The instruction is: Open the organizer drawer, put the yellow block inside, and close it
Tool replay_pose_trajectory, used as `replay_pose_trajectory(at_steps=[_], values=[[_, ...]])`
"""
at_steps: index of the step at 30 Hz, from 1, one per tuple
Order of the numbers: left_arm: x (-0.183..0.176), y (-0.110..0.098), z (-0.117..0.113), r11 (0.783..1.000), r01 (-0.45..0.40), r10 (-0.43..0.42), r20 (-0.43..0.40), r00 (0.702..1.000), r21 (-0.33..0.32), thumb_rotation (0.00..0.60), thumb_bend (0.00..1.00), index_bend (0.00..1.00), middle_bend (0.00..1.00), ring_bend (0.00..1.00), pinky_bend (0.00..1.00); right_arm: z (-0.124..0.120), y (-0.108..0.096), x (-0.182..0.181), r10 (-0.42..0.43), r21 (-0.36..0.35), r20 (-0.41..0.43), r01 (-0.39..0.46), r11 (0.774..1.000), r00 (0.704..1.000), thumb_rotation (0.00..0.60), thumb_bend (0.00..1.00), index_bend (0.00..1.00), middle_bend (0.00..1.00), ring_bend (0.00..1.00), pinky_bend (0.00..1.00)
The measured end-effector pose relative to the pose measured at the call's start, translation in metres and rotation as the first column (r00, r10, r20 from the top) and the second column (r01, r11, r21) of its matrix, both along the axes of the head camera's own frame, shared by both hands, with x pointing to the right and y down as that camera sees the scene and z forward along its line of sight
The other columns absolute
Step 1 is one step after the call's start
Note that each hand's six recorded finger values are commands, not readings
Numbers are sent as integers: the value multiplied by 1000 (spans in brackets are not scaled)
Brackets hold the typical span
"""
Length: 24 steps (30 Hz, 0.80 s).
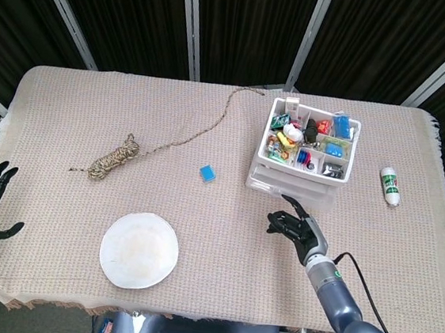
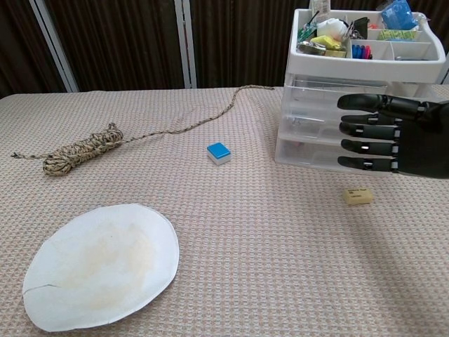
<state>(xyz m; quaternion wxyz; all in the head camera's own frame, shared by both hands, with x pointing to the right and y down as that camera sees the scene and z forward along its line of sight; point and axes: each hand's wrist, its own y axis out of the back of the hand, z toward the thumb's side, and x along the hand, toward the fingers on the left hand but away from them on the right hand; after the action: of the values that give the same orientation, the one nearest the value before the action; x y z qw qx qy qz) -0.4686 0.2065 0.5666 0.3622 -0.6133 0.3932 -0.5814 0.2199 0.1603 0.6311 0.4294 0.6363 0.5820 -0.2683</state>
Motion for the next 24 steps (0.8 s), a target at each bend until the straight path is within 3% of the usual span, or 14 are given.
replay_pose_trajectory(at_steps=[7,18,24], values=[[0,0,0,1000,0,0,1,1000,2,600,206,24,0,0,0,-6,3,2,-20,18,-8,21,1000,1000,600,155,26,555,505,452],[0,-1,-1,1000,-5,5,-3,1000,13,600,206,23,0,0,0,-12,22,11,-61,51,-90,65,997,994,600,155,21,500,452,423],[0,-1,-2,1000,-2,2,-19,1000,25,600,206,21,0,0,0,-25,22,20,-123,142,-216,155,978,969,600,155,23,489,441,422]])
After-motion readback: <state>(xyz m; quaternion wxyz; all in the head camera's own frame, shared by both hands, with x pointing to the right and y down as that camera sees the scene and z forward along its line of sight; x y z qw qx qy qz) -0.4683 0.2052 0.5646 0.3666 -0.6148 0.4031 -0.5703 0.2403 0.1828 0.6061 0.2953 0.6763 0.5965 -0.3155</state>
